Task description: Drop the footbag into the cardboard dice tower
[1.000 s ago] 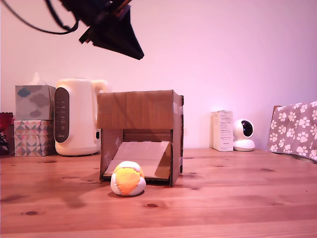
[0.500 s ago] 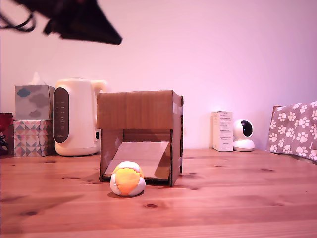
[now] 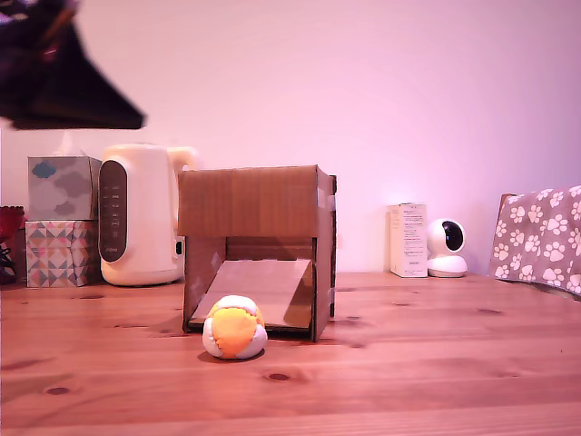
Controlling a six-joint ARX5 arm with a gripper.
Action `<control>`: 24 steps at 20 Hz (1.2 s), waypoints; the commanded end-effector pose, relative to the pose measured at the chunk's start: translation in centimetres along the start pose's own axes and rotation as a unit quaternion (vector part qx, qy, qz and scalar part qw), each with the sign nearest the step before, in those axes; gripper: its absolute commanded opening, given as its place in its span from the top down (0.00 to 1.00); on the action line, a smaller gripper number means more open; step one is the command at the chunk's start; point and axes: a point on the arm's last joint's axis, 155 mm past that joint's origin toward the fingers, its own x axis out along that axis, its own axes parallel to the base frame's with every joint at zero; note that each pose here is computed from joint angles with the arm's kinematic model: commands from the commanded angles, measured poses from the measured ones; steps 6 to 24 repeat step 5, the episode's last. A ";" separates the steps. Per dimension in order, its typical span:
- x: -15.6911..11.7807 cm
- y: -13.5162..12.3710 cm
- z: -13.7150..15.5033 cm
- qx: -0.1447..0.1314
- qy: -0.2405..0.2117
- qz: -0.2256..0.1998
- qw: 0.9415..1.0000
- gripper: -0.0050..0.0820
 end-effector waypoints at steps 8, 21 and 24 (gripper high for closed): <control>-2.0 0.3 -3.4 -0.042 0.012 0.018 0.999 0.96; -2.0 0.3 -3.4 -0.042 0.012 0.018 0.999 0.96; -2.0 0.3 -3.4 -0.042 0.012 0.018 0.999 0.96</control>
